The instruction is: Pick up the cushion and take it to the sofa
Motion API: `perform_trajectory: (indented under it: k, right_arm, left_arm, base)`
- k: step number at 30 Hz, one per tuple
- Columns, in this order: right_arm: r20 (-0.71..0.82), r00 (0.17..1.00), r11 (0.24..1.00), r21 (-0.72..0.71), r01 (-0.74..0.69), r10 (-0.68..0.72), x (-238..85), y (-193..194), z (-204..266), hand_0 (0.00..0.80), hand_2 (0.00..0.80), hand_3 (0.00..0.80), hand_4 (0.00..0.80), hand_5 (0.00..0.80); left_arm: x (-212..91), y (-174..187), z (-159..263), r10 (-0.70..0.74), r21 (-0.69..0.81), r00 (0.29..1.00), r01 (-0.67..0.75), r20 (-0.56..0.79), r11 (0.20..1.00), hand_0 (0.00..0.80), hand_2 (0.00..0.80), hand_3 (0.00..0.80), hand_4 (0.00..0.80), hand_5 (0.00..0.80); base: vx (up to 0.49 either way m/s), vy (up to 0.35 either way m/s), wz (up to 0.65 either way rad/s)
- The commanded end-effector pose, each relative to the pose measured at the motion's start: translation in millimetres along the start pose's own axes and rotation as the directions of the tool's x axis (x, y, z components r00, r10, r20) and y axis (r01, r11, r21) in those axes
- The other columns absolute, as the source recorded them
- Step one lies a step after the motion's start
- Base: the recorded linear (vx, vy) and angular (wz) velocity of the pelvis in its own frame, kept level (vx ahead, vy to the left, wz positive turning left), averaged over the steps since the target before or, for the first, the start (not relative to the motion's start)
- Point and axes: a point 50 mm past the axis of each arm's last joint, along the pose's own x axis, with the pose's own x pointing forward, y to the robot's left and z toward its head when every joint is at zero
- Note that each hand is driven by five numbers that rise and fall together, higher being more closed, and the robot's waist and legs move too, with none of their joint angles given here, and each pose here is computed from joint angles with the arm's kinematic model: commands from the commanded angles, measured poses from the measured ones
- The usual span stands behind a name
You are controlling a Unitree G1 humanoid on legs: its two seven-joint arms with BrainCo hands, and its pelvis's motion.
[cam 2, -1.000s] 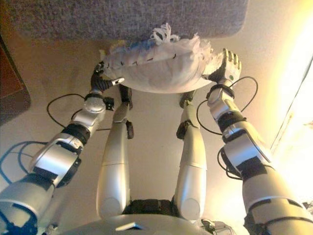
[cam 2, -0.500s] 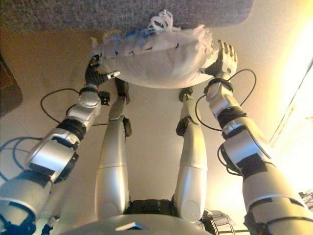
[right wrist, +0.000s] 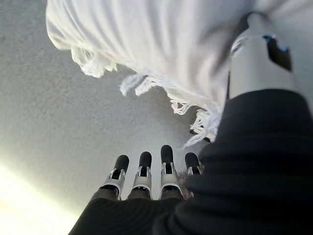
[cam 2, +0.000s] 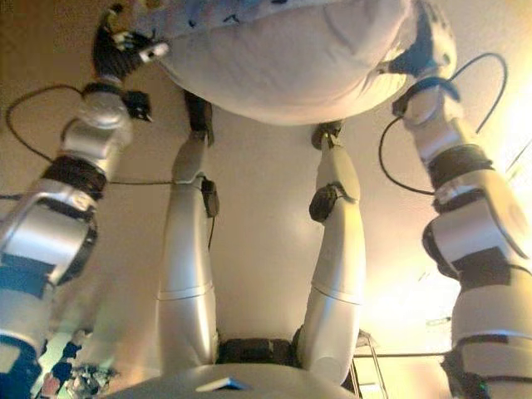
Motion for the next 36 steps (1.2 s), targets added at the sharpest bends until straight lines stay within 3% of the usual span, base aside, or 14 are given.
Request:
perform_trajectory:
  k: [1,7,12,18,19,20,24,32,33,34,36]
  right_arm:
    - [0.110,0.988,0.985,0.126,-0.120,0.106,-4,0,15,0.000,0.000,0.000,0.000,0.000]
    - [0.267,0.924,0.868,0.345,-0.356,0.272,-12,11,33,0.000,0.000,0.000,0.000,0.000]
    - [0.356,0.884,0.819,0.377,-0.432,0.302,-10,14,53,0.000,0.000,0.000,0.000,0.000]
    - [0.430,0.847,0.775,0.399,-0.490,0.314,-9,17,72,0.000,0.000,0.000,0.000,0.000]
    - [0.433,0.844,0.771,0.402,-0.494,0.315,-9,17,73,0.000,0.000,0.000,0.000,0.000]
    - [0.439,0.838,0.766,0.398,-0.505,0.323,-8,19,74,0.000,0.000,0.000,0.000,0.000]
    - [0.443,0.830,0.763,0.386,-0.518,0.339,-7,22,81,0.000,0.000,0.000,0.000,0.000]
    - [0.467,0.820,0.751,0.396,-0.528,0.331,-8,19,90,0.000,0.000,0.000,0.000,0.000]
    - [0.465,0.818,0.748,0.394,-0.533,0.338,-9,20,90,0.317,0.317,0.317,0.317,0.317]
    - [0.465,0.818,0.751,0.389,-0.533,0.340,-10,21,90,0.800,0.800,0.800,0.800,0.800]
    - [0.468,0.815,0.745,0.394,-0.538,0.341,-12,23,88,0.800,0.800,0.800,0.800,0.800]
  left_arm:
    - [-8,-14,-7,-0.178,-0.156,0.984,0.172,-0.020,0.973,0.000,0.000,0.000,0.000,0.000]
    - [-21,-40,-28,-0.479,-0.309,0.870,0.426,-0.119,0.850,0.000,0.000,0.000,0.000,0.000]
    - [-29,-52,-36,-0.646,-0.415,0.752,0.549,-0.135,0.726,0.000,0.000,0.000,0.000,0.000]
    - [-32,-78,-30,-0.746,-0.444,0.659,0.643,-0.094,0.624,0.000,0.000,0.000,0.000,0.000]
    - [-31,-78,-29,-0.739,-0.415,0.667,0.648,-0.096,0.639,0.515,0.515,0.515,0.515,0.515]
    - [-27,-78,-25,-0.736,-0.400,0.671,0.653,-0.090,0.644,0.800,0.800,0.800,0.800,0.800]
    - [-26,-85,-16,-0.752,-0.363,0.655,0.686,-0.069,0.631,0.800,0.800,0.800,0.800,0.800]
    - [-29,-97,-3,-0.768,-0.460,0.640,0.688,0.021,0.561,0.800,0.800,0.800,0.800,0.800]
    - [-30,-99,-4,-0.767,-0.471,0.641,0.685,0.027,0.556,0.800,0.800,0.800,0.800,0.800]
    - [-31,-99,-5,-0.764,-0.479,0.645,0.679,0.029,0.556,0.800,0.800,0.800,0.800,0.800]
    - [-34,-100,-10,-0.759,-0.496,0.650,0.671,0.035,0.552,0.800,0.800,0.800,0.800,0.800]
  base:
    - [0.002,0.005,-0.07]
    - [-0.001,0.002,0.00]
    - [-0.010,0.010,-0.03]
    - [-0.009,0.010,-0.03]
    - [0.000,0.000,0.00]
    - [-0.025,0.015,-0.05]
    - [-0.005,0.004,-0.01]
    - [-0.013,-0.013,-0.04]
    - [-0.020,-0.018,-0.03]
    - [0.000,0.000,0.00]
    - [-0.010,-0.010,0.02]
